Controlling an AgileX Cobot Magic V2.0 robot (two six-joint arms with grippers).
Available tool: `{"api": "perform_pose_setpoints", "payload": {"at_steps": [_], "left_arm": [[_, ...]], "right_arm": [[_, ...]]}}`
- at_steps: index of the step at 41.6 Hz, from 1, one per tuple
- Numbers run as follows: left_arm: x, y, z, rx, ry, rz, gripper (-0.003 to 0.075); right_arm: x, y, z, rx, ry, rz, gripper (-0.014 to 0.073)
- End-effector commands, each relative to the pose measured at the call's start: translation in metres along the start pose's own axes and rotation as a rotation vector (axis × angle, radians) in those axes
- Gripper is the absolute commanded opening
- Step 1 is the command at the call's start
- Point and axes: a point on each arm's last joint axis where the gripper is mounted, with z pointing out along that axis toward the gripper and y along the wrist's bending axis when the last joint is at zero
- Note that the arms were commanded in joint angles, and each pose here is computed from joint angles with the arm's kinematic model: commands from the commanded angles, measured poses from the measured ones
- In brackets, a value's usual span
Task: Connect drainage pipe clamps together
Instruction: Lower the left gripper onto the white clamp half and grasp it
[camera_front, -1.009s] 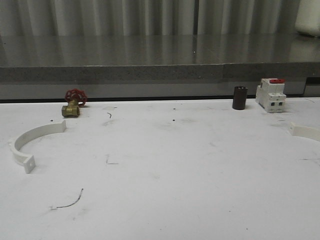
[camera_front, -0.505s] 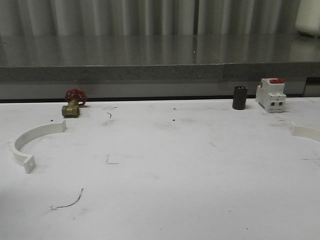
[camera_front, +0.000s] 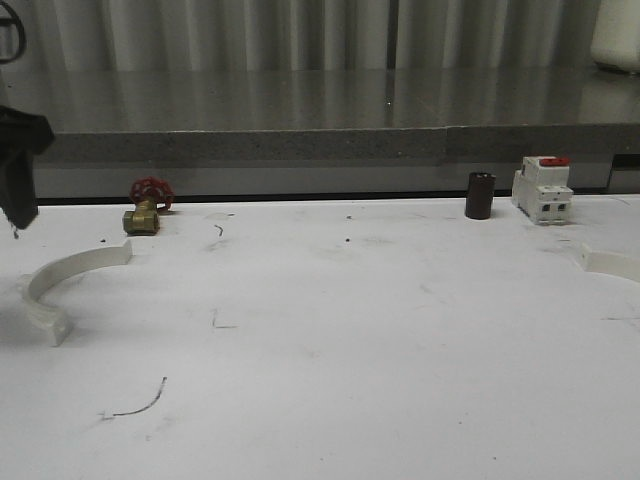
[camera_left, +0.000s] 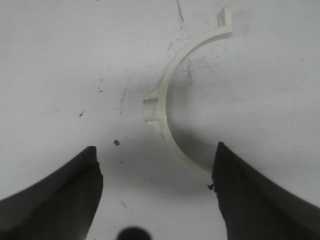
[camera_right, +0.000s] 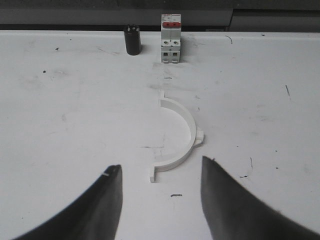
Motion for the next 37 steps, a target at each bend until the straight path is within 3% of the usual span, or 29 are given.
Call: {"api": "perform_pose_setpoints", "payload": {"at_steps": [1, 21, 37], "left_arm": [[-0.017, -0.002, -0.001, 0.026, -0.071, -0.036, 0.0459], [-0.025, -0.002, 0.051, 0.023, -0.019, -0.041, 0.0454], [-0.026, -0.002, 0.054, 0.023, -0.026, -0.042, 0.0141]], "right_arm": [[-0.014, -0.001, -0.003, 0.011, -0.086, -0.011, 0.0395], [-0.014, -0.001, -0.003, 0.011, -0.086, -0.011, 0.0395], [-0.014, -0.001, -0.003, 0.011, -0.086, -0.011, 0.0395]]}}
